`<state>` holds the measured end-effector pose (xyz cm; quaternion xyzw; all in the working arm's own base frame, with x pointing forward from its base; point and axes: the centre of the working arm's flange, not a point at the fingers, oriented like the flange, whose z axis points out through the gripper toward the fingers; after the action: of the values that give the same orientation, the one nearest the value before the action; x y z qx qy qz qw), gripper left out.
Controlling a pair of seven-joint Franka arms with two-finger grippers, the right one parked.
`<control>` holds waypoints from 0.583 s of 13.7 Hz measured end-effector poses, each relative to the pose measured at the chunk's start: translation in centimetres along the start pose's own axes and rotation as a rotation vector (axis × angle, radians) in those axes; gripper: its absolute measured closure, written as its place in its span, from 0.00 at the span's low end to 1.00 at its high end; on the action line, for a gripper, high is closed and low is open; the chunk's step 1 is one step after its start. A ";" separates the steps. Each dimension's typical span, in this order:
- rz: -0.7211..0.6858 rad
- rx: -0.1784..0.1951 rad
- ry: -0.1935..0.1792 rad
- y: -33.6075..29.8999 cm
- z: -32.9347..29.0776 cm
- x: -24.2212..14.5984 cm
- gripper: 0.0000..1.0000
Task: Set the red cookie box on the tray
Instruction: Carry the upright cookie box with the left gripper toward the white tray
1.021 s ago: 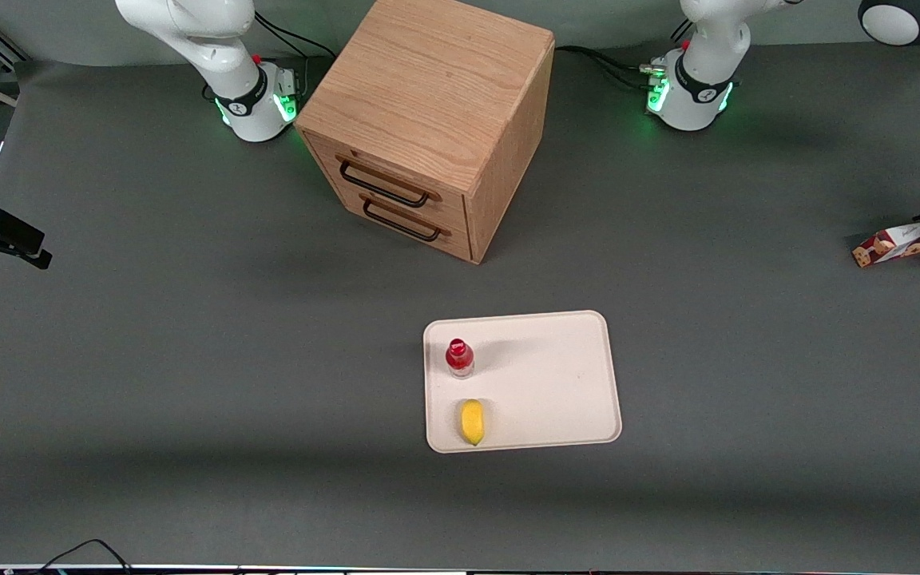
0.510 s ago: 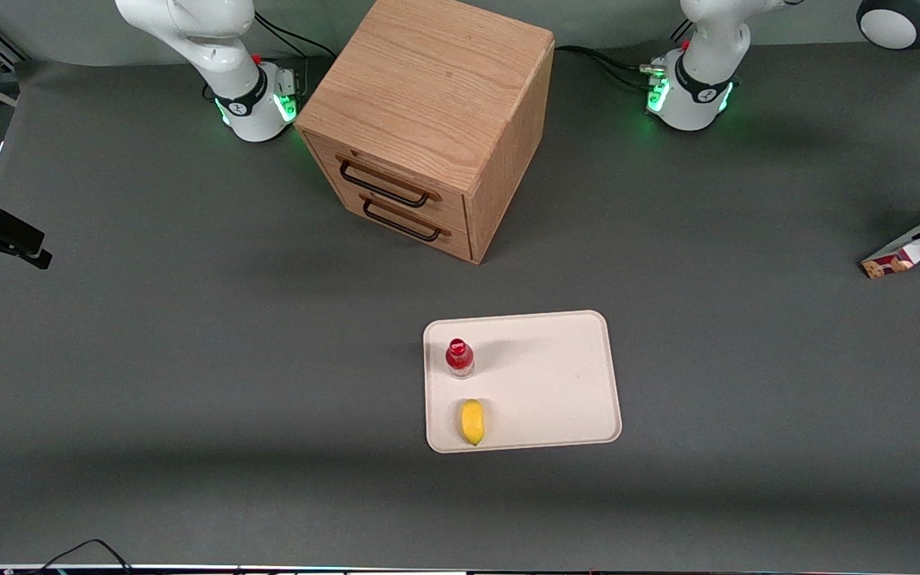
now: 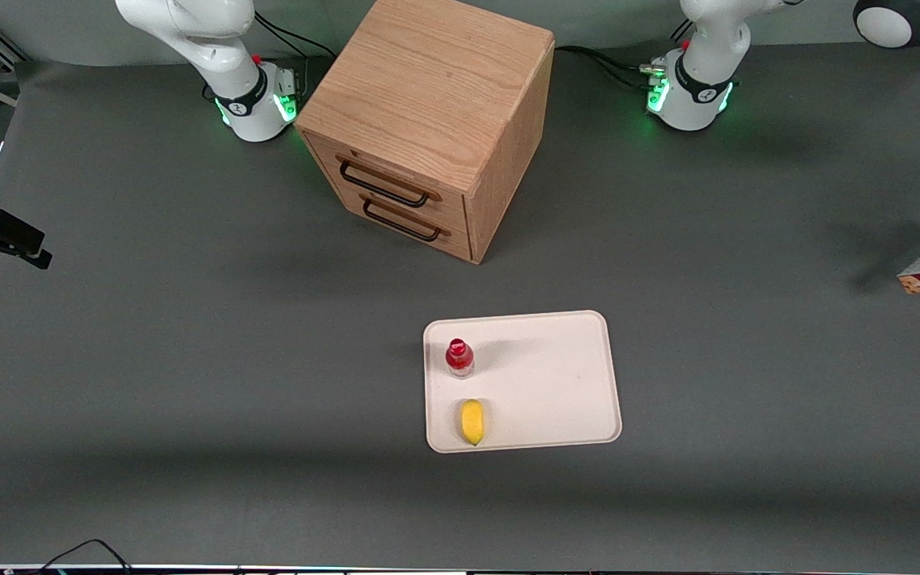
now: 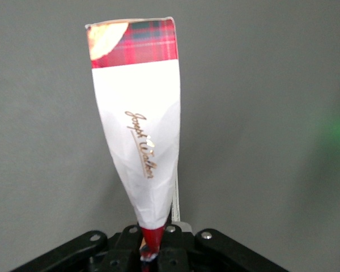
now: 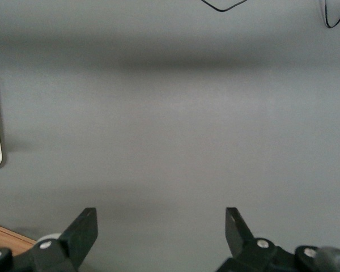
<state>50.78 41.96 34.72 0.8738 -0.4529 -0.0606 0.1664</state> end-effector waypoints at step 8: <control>-0.519 0.020 -0.014 10.4 -16.1 21.7 0.93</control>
<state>59.53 22.53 54.44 0.9619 -0.2152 -0.1027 0.1337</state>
